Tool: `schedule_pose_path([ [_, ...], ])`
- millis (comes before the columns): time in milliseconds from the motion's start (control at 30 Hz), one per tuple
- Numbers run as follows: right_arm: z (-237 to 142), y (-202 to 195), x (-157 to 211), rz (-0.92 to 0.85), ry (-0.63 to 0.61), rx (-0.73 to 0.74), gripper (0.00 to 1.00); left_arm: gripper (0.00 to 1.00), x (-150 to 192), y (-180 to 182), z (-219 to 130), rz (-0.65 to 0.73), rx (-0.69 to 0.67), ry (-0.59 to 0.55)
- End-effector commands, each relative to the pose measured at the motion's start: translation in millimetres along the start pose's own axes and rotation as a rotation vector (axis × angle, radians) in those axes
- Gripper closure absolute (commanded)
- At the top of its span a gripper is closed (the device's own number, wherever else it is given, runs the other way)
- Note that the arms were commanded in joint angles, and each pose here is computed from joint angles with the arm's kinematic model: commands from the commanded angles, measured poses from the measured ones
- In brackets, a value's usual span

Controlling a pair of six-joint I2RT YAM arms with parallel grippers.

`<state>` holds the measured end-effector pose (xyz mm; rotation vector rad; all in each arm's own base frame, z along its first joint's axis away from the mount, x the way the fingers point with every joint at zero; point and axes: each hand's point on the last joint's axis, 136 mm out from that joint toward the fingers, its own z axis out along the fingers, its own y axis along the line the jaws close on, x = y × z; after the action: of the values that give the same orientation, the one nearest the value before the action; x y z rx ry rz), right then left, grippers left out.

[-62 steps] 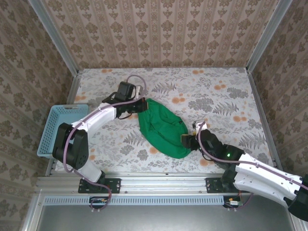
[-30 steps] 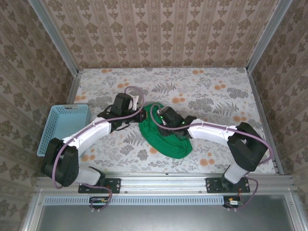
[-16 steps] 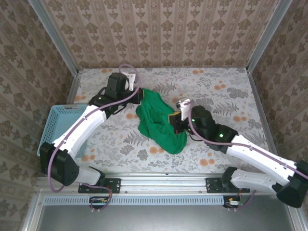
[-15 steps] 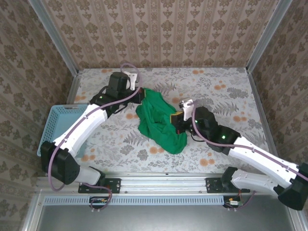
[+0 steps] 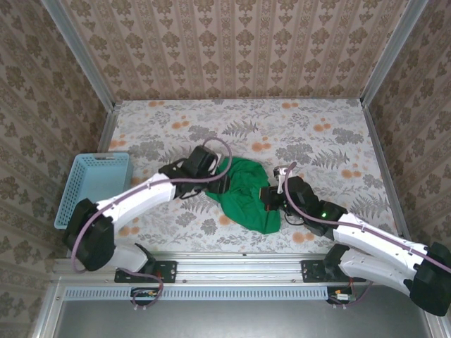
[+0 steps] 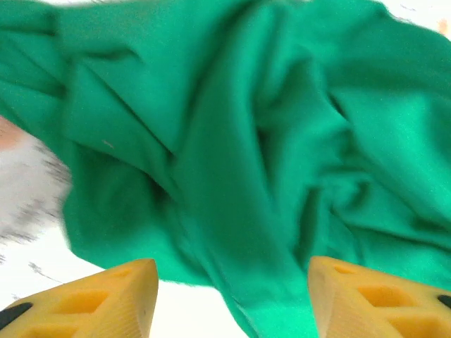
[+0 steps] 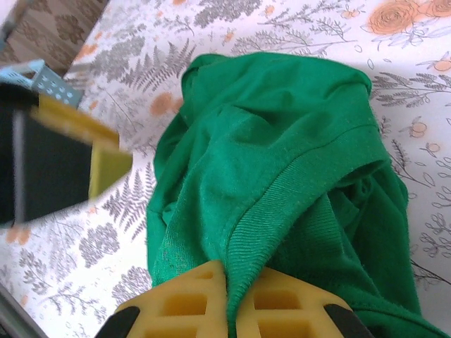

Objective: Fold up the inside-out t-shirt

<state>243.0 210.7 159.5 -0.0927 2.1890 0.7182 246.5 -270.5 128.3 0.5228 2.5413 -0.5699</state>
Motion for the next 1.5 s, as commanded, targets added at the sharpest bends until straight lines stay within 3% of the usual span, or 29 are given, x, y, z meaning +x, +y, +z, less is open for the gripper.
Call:
schedule_pose_path([
  [0,-1.5,13.0,-14.2,0.039,-0.060,-0.068,1.00,0.39,-0.8,-29.7,-3.0,-0.028,0.092,-0.055],
  [167,0.7,20.1,-12.1,0.040,-0.054,-0.113,1.00,0.39,10.4,-30.3,27.0,-0.061,0.086,-0.005],
  [300,-2.0,13.6,-12.6,0.040,-0.056,-0.078,1.00,0.46,14.0,-21.8,48.6,-0.061,0.025,0.048],
  [400,-7.7,0.6,-12.8,0.038,-0.067,-0.010,1.00,0.59,18.1,-4.7,56.9,-0.063,-0.051,0.066],
  [567,-17.2,-27.0,-7.0,0.040,-0.082,0.106,1.00,0.92,20.2,17.4,51.6,-0.102,-0.074,0.041],
  [667,-15.1,-44.1,3.8,0.046,-0.069,0.163,1.00,1.00,18.1,21.5,41.0,-0.111,-0.045,-0.025],
  [833,-6.1,-77.9,27.6,0.097,-0.031,0.264,1.00,1.00,10.1,2.9,25.1,-0.088,0.085,-0.121],
  [1033,-16.2,-110.9,27.6,0.131,-0.020,0.432,0.98,1.00,3.7,-20.0,6.1,-0.034,0.229,-0.209],
  [1167,-25.3,-112.1,19.0,0.063,0.018,0.482,0.57,1.00,-0.4,-42.8,-8.2,0.011,0.357,-0.253],
  [1267,-38.7,-101.0,-0.3,0.019,-0.009,0.471,0.37,1.00,-0.9,-60.3,-14.0,0.048,0.432,-0.267],
  [1333,-43.7,-83.3,-12.6,-0.017,-0.025,0.409,0.30,1.00,1.0,-70.6,-14.9,0.077,0.458,-0.268],
  [1467,-28.3,-23.2,-18.0,-0.062,-0.014,0.164,0.29,1.00,3.3,-87.3,-14.5,0.118,0.503,-0.260],
])
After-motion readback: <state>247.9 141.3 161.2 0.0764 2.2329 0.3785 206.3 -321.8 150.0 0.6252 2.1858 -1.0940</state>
